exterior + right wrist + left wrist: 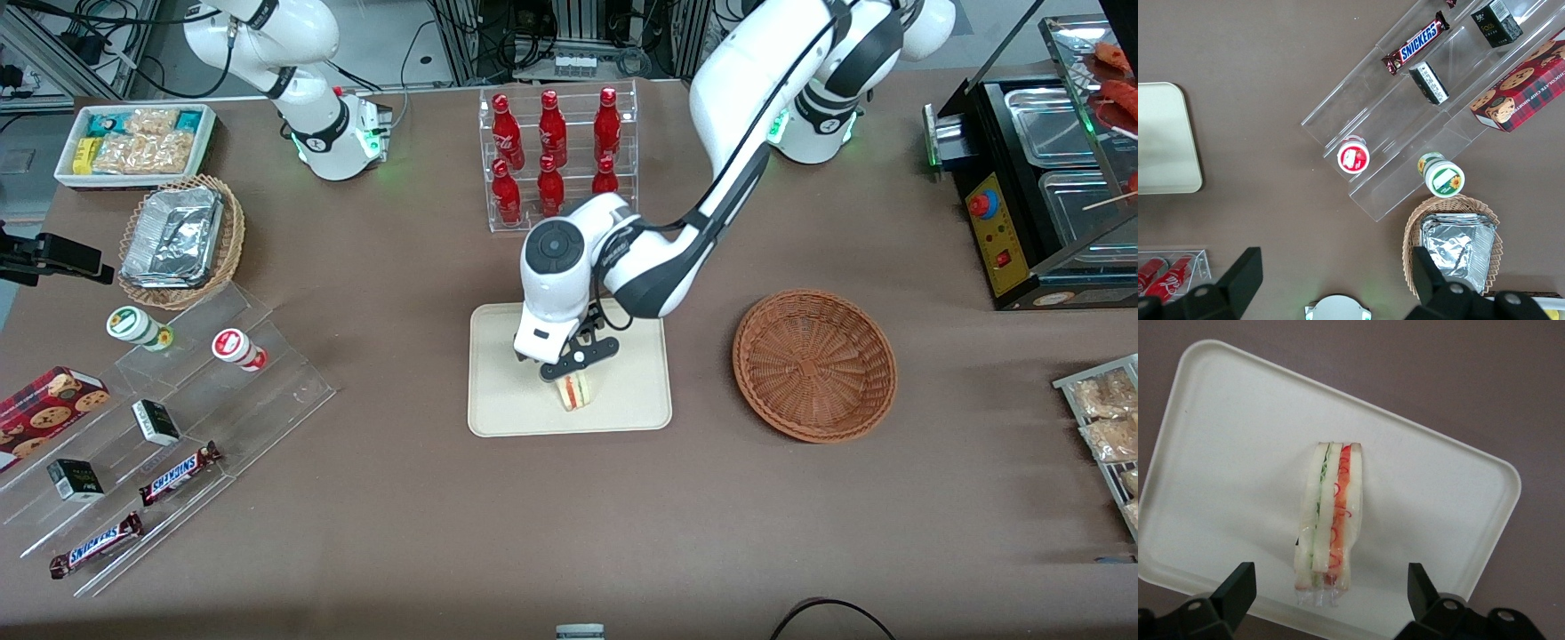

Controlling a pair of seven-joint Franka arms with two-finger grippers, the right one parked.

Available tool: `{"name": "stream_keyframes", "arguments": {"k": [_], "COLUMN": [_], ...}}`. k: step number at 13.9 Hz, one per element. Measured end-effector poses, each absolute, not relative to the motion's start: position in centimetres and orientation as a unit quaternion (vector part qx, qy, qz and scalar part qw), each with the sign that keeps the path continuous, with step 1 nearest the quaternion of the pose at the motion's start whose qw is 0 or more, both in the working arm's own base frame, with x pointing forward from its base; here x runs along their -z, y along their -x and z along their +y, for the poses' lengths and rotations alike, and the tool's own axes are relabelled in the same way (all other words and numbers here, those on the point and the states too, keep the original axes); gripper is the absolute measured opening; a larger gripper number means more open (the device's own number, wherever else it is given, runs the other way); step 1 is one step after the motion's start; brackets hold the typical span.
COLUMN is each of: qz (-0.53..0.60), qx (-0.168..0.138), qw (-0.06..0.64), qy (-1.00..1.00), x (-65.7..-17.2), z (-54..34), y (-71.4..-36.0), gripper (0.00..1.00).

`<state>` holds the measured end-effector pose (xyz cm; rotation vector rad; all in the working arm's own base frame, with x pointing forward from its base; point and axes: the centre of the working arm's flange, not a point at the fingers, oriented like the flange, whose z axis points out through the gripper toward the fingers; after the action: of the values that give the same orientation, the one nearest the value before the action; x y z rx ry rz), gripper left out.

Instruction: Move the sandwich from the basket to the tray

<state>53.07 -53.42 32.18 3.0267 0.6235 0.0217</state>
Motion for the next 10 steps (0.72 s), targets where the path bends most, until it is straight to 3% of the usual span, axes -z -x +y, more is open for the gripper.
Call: {"name": "stream_keyframes", "arguments": {"k": [5, 10], "qz": [0.103, 0.116], "qx": [-0.007, 0.012], "qw": [0.011, -0.015], "qy": [-0.995, -0.993], "x": [-38.7, -41.8], "z": [-46.3, -35.1], "y": [-57.9, -62.4], "gripper": [1.00, 1.00]}}
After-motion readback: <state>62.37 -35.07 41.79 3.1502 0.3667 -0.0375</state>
